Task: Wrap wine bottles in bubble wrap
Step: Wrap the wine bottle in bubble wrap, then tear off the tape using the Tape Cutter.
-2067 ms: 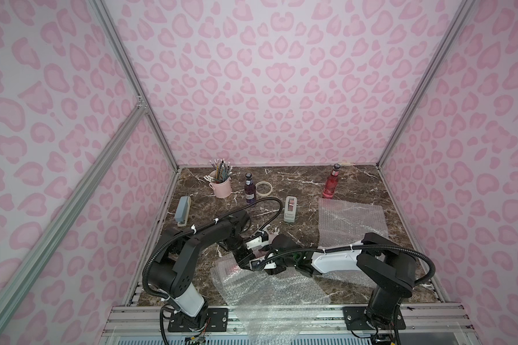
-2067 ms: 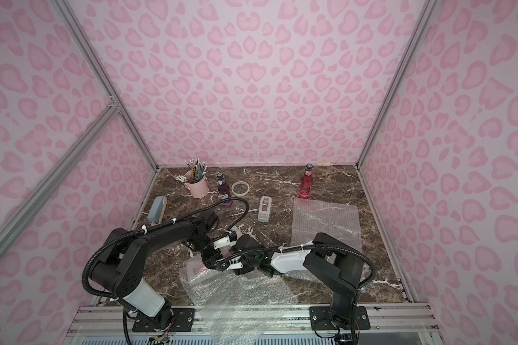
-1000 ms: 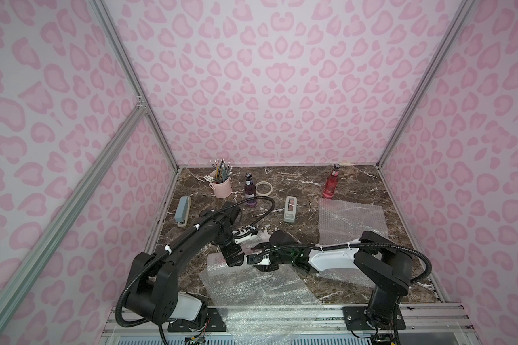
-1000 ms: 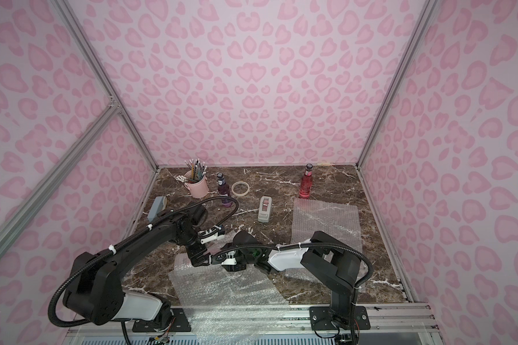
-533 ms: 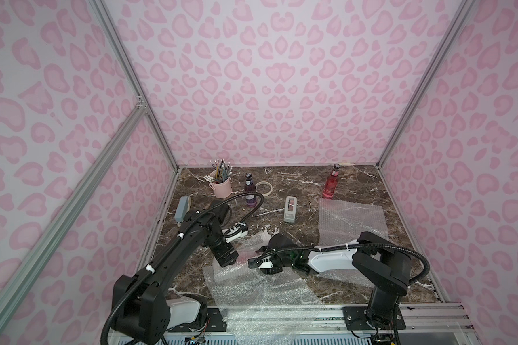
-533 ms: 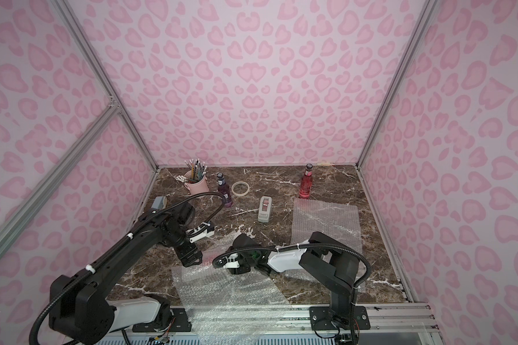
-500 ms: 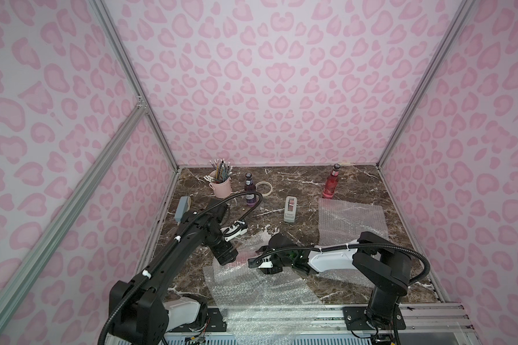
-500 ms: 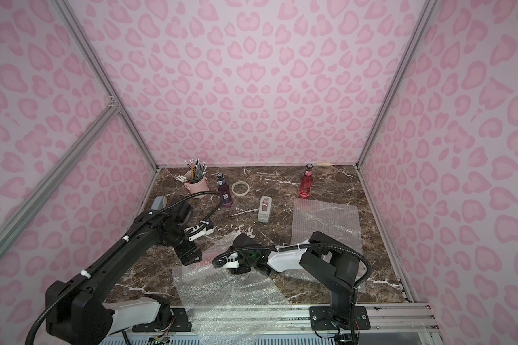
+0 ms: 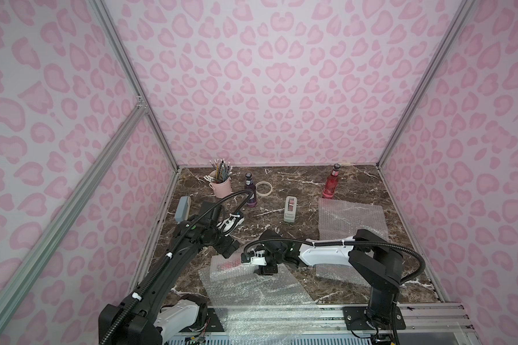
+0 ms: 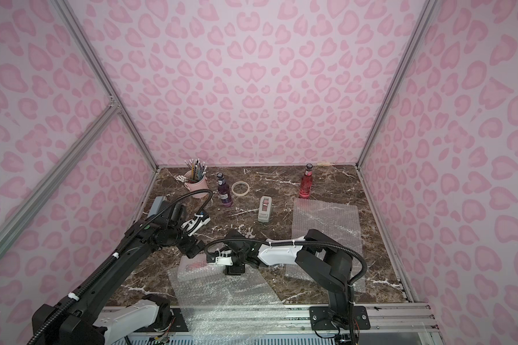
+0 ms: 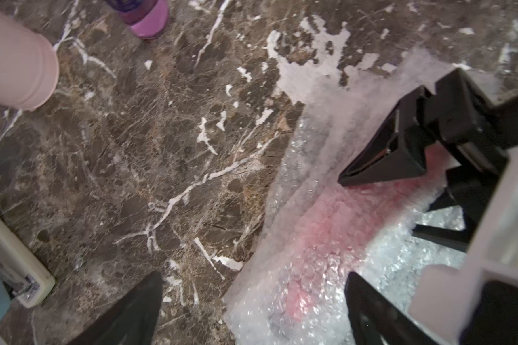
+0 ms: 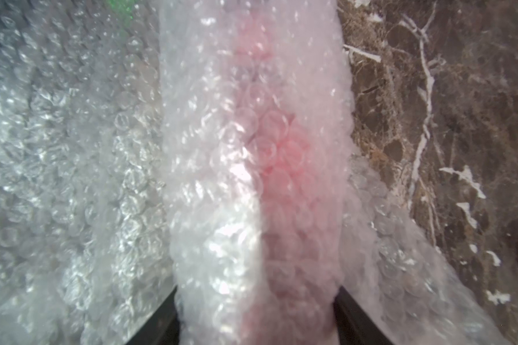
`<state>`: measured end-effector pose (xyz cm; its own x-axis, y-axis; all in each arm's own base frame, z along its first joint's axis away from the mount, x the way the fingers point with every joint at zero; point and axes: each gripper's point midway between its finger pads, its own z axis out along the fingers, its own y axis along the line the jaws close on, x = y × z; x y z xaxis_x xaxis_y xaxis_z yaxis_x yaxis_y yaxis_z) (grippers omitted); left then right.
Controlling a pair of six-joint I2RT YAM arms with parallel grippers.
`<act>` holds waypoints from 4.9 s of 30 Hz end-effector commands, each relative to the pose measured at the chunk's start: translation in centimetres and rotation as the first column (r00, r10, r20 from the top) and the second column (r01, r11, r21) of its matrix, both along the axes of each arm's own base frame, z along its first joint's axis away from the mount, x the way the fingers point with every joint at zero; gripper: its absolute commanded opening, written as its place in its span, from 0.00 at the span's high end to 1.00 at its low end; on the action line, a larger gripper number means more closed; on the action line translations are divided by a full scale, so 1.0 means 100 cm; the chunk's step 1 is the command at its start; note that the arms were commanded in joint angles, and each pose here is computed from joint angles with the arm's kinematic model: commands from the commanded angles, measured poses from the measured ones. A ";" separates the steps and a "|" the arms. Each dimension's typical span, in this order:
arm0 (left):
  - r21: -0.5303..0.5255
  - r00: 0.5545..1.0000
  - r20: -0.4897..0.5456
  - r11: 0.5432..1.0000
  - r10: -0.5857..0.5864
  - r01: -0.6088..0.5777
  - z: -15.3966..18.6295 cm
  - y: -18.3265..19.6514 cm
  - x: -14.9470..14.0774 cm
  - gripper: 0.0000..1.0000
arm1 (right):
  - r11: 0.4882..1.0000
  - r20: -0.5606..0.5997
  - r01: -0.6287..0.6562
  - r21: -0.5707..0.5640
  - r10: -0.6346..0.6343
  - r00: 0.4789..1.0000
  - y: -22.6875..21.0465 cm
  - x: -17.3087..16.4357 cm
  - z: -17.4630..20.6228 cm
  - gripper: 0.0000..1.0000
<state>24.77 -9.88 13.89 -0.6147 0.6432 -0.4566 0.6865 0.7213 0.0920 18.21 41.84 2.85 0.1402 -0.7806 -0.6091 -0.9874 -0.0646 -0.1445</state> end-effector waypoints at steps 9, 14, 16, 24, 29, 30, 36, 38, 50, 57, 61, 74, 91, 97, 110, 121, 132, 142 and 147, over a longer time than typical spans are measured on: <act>-0.016 0.978 0.014 0.978 0.209 -0.209 0.002 0.008 0.036 0.04 | 0.999 -0.097 0.036 0.031 -0.032 0.995 -0.016 -0.006 0.012 0.17; -0.076 0.967 -0.020 0.964 0.255 -0.256 0.006 -0.002 0.048 0.03 | 0.996 -0.101 0.061 0.073 -0.053 0.993 -0.028 0.003 0.031 0.14; -0.108 0.967 -0.027 0.961 0.253 -0.254 0.007 -0.008 0.052 0.03 | 0.992 -0.105 0.073 0.104 -0.062 0.993 -0.035 0.007 0.042 0.14; -0.283 0.978 -0.032 0.937 0.204 -0.205 0.015 -0.040 0.065 0.00 | 0.929 -0.150 0.290 0.231 -0.261 0.954 -0.073 0.052 0.087 0.16; -0.378 0.976 -0.096 0.900 0.197 -0.219 0.014 -0.063 0.070 0.03 | 0.759 -0.287 0.596 0.262 -0.528 0.799 -0.118 0.111 0.105 0.17; -0.397 0.975 -0.104 0.891 0.194 -0.220 0.014 -0.071 0.071 0.04 | 0.713 -0.320 0.650 0.264 -0.571 0.756 -0.129 0.122 0.107 0.18; -0.441 0.968 -0.174 0.864 0.183 -0.243 0.009 -0.120 0.090 0.08 | 0.509 -0.412 0.829 0.231 -0.721 0.557 -0.171 0.159 0.106 0.21; -0.451 0.968 -0.191 0.861 0.165 -0.236 0.007 -0.140 0.097 0.10 | 0.441 -0.451 0.874 0.203 -0.751 0.483 -0.185 0.169 0.100 0.24; -0.521 0.933 -0.348 0.808 0.095 -0.277 -0.024 -0.234 0.147 0.27 | 0.259 -0.545 0.954 0.149 -0.784 0.298 -0.208 0.203 0.079 0.42; -0.532 0.903 -0.422 0.784 0.080 -0.318 -0.046 -0.251 0.158 0.40 | 0.245 -0.564 0.960 0.136 -0.777 0.279 -0.205 0.220 0.063 0.47; -0.517 0.896 -0.437 0.791 0.085 -0.327 -0.058 -0.253 0.162 0.43 | 0.249 -0.575 0.961 0.121 -0.771 0.272 -0.200 0.227 0.051 0.49; -0.528 0.857 -0.511 0.766 0.059 -0.367 -0.078 -0.261 0.163 0.57 | 0.259 -0.600 0.963 0.072 -0.761 0.249 -0.193 0.238 0.020 0.53; -0.515 0.822 -0.569 0.767 0.027 -0.382 -0.099 -0.261 0.155 0.80 | 0.259 -0.610 0.965 0.031 -0.760 0.224 -0.196 0.235 -0.004 0.55; -0.503 0.813 -0.581 0.771 0.034 -0.391 -0.100 -0.257 0.153 0.86 | 0.255 -0.604 0.967 0.017 -0.768 0.213 -0.200 0.233 -0.011 0.56; -0.531 0.817 -0.576 0.770 -0.022 -0.354 -0.063 -0.262 0.150 0.97 | 0.211 -0.593 0.977 -0.021 -0.790 0.158 -0.207 0.231 -0.030 0.59; -0.474 0.781 -0.624 0.801 -0.013 -0.365 -0.052 -0.251 0.118 0.97 | 0.194 -0.577 0.980 -0.043 -0.806 0.134 -0.213 0.227 -0.043 0.60; -0.347 0.728 -0.682 0.843 0.074 -0.411 -0.081 -0.230 0.091 0.97 | 0.194 -0.579 0.980 -0.041 -0.804 0.135 -0.212 0.228 -0.045 0.60; -0.262 0.705 -0.696 0.867 0.135 -0.424 -0.112 -0.224 0.087 0.97 | 0.189 -0.570 0.981 -0.042 -0.811 0.132 -0.215 0.226 -0.046 0.60; -0.146 0.695 -0.690 0.901 0.203 -0.408 -0.140 -0.211 0.081 0.97 | 0.170 -0.558 0.984 -0.045 -0.822 0.117 -0.218 0.227 -0.047 0.61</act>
<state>35.71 -33.42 2.39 -0.9582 0.2512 -0.1368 0.2817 0.7459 -0.6036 42.48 23.39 3.00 -0.7556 0.0976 -0.6478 -0.3607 0.7635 0.5357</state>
